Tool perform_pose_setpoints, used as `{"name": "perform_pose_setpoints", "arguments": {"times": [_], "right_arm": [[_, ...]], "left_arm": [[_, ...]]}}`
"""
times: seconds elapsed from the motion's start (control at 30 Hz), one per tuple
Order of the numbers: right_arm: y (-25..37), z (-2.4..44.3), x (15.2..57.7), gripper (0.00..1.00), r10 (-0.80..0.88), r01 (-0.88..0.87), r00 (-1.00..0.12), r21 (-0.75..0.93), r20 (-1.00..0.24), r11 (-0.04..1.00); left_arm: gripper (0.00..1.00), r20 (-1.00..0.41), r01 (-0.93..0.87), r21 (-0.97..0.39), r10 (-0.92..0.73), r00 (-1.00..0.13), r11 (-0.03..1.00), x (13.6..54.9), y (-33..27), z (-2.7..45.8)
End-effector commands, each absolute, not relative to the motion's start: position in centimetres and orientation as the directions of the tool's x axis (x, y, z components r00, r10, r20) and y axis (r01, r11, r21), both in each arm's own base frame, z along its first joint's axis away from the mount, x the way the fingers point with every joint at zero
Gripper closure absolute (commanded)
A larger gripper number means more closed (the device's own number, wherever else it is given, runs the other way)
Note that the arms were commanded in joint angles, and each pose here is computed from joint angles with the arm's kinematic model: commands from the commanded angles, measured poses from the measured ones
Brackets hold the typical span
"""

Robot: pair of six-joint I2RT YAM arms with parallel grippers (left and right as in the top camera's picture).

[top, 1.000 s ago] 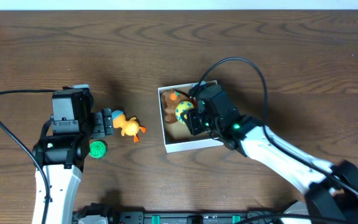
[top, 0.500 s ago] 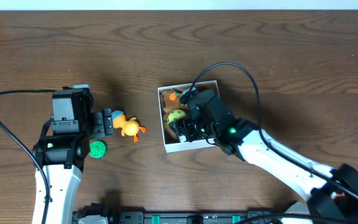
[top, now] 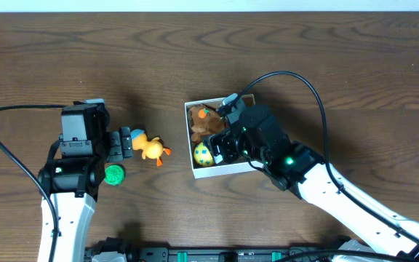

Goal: Pack container
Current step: 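Carry the yellow ball with the right gripper into the box and release, then retract the right gripper and lower the left gripper to the duck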

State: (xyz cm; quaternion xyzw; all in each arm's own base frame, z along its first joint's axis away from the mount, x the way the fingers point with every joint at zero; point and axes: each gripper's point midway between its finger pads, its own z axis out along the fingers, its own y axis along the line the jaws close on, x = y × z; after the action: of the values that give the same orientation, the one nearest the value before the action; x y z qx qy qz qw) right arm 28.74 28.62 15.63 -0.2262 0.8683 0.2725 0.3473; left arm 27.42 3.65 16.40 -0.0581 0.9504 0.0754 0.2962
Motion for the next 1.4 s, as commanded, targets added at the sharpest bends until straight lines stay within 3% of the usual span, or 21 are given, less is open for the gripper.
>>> {"name": "perform_pose_setpoints", "arguments": {"times": [0.0,0.1,0.27,0.43,0.6,0.77,0.97,1.13,1.37], "right_arm": [[30.5,17.2,27.5,0.17,-0.217,-0.639,-0.624,0.331,-0.75,0.695],[30.8,17.3,27.3,0.13,-0.244,-0.658,-0.594,0.288,-0.767,0.696],[27.5,17.2,29.7,0.08,-0.181,-0.546,-0.63,0.264,-0.755,0.795],[20.4,18.8,33.0,0.07,0.038,-0.312,-0.688,0.343,-0.725,0.886],[10.2,20.0,34.6,0.05,0.258,-0.028,-0.671,0.371,-0.695,0.928],[1.7,20.2,34.0,0.04,0.419,0.211,-0.613,0.372,-0.67,0.904],[-4.3,18.4,31.9,0.01,0.605,0.458,-0.556,0.397,-0.571,0.795],[-5.3,18.2,31.6,0.01,0.625,0.489,-0.541,0.394,-0.563,0.778],[-5.3,18.2,31.6,0.01,0.625,0.489,-0.542,0.393,-0.562,0.778]], "left_arm": [[0.02,-0.583,-0.157,0.121,-0.058,-0.81,0.98,27.7,4.0,17.1],[0.02,-0.583,-0.157,0.121,-0.058,-0.81,0.98,27.7,4.0,17.1],[0.02,-0.583,-0.157,0.121,-0.058,-0.811,0.98,27.7,4.0,17.1],[0.02,-0.583,-0.157,0.122,-0.057,-0.811,0.98,27.7,4.0,17.1],[0.02,-0.583,-0.157,0.121,-0.058,-0.81,0.98,27.7,4.0,17.1],[0.02,-0.585,-0.157,0.12,-0.058,-0.809,0.98,27.7,4.0,17.2],[0.02,-0.586,-0.152,0.075,-0.08,-0.806,0.986,27.8,3.3,17.1],[0.02,-0.566,-0.128,-0.164,-0.2,-0.8,0.978,28.2,-0.3,17.0],[0.02,-0.528,-0.19,-0.225,-0.283,-0.801,0.956,28.2,-0.7,16.5]]}}
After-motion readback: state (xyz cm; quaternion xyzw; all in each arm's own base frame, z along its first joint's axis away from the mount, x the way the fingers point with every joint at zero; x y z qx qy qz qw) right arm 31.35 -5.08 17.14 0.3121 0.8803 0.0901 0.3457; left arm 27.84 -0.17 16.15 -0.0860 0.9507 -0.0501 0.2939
